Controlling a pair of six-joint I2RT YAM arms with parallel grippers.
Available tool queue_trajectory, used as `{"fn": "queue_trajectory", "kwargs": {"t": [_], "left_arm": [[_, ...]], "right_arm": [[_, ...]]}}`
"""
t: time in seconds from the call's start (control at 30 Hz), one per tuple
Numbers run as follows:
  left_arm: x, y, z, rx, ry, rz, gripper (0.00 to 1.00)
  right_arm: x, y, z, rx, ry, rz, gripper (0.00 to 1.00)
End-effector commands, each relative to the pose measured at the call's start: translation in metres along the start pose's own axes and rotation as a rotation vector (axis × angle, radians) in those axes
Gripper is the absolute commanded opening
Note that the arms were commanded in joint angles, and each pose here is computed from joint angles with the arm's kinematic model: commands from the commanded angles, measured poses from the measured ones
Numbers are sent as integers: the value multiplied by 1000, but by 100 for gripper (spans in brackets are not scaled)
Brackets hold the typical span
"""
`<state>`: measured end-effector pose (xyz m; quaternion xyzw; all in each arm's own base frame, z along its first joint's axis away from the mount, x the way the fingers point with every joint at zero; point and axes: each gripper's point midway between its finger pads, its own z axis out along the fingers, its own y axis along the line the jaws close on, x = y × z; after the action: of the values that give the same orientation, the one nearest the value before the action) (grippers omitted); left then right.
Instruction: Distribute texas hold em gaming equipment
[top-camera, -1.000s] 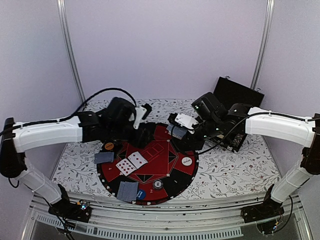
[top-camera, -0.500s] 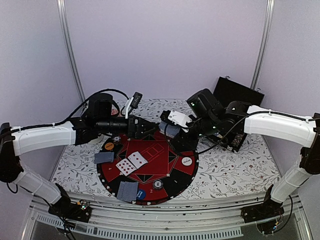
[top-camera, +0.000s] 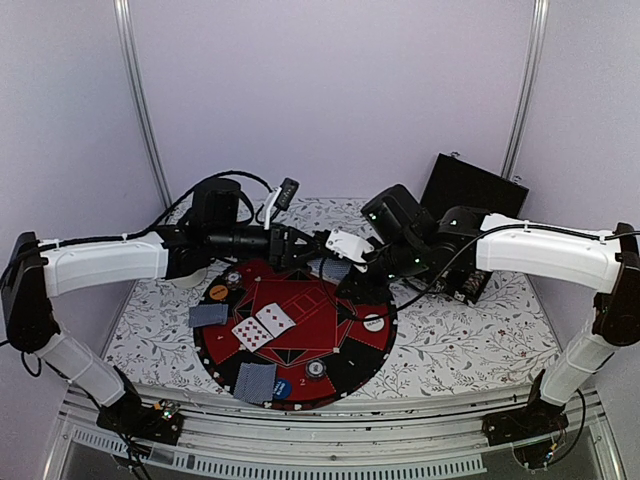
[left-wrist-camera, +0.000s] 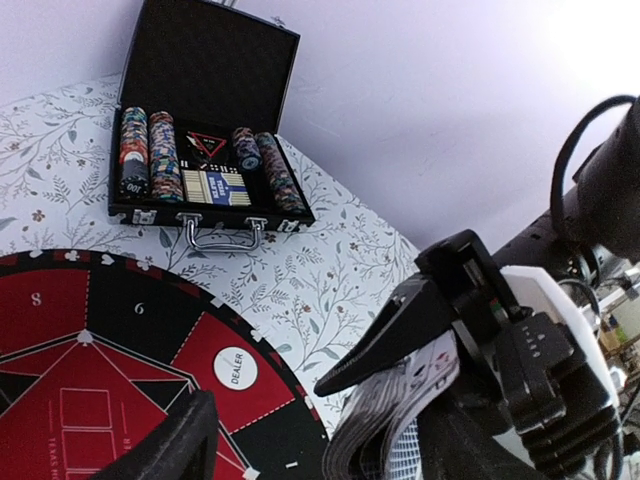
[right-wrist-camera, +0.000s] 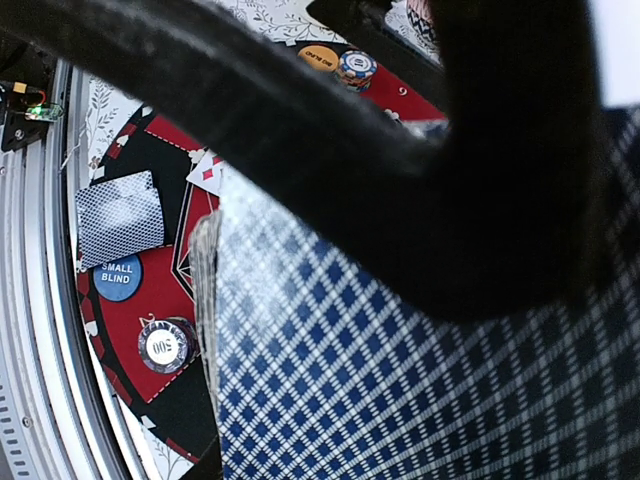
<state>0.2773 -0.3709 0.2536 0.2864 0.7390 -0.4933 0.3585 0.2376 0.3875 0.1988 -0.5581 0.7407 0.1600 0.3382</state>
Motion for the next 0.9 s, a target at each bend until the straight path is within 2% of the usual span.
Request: {"fn": "queue_trajectory", "kwargs": {"t": [0.0, 0.23, 0.37, 0.47, 0.87], "left_arm": [[-1, 1, 3, -31, 22, 42, 64], [-4, 6, -9, -104, 9, 75, 27], [-1, 3, -11, -92, 16, 81, 10], [0, 2, -14, -92, 18, 87, 1], [-1, -1, -29, -123, 10, 124, 0]], "right_arm": [[-13, 1, -5, -1, -39, -11, 40], [-11, 0, -5, 9, -33, -13, 40], [-9, -2, -4, 19, -28, -13, 40], [-8, -3, -4, 29, -22, -13, 40], [4, -7, 0, 59, 10, -1, 40]]}}
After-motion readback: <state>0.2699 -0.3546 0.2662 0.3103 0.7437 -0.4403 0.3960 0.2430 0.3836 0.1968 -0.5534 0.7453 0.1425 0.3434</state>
